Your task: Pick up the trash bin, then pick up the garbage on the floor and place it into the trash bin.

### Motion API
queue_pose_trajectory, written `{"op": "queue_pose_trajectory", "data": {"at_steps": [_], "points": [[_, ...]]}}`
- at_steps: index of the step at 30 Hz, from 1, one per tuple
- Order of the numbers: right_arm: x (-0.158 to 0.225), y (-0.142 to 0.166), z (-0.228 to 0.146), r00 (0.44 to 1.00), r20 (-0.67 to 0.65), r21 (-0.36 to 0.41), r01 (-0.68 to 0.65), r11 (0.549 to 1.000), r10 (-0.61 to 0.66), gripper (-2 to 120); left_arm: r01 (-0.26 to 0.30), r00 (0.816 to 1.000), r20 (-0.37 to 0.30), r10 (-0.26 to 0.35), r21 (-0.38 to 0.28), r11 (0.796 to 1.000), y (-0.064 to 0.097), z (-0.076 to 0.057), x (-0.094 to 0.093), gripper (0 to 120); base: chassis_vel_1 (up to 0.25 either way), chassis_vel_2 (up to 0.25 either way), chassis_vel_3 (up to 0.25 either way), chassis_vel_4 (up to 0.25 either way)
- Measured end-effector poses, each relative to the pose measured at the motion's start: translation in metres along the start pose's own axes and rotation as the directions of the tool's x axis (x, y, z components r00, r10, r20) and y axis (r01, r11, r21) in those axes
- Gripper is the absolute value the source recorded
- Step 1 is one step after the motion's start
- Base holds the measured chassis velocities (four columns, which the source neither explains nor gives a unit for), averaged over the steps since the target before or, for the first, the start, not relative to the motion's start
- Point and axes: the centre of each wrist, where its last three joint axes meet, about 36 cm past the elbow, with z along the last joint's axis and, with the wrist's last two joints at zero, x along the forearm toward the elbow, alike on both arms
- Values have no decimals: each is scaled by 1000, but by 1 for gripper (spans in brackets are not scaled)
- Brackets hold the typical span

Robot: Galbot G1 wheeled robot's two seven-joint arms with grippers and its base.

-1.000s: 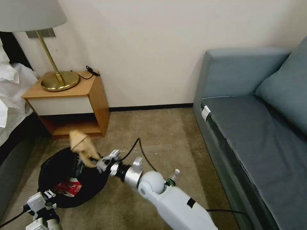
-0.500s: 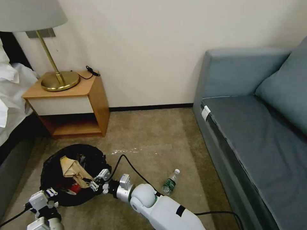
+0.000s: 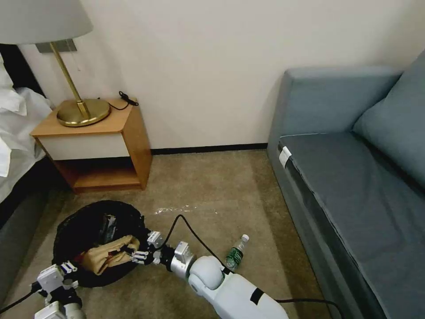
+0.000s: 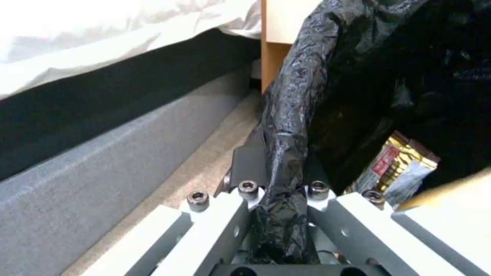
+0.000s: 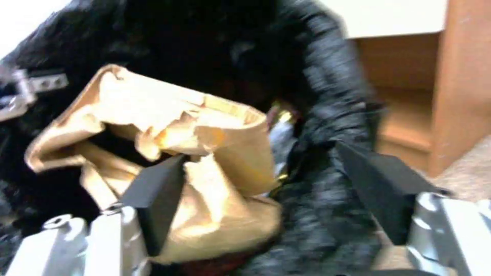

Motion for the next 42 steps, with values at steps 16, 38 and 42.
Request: {"op": "queue_pose_trajectory", "data": {"at_steps": [16,38,42], "points": [[85,-41,0,990,-28,20,-136,990,137,100,5,999,-47,-2,48,999,-2,13,-3,3,0,0,0,0],[70,-24,-18,972,-209,-4,-112,994,109,100,22,999,-43,-21,27,999,8,19,-4,3,0,0,0,0],[76,-25,-13,957,-261,-4,-128,992,123,100,24,999,-40,-23,29,999,9,18,-4,3,0,0,0,0]]}}
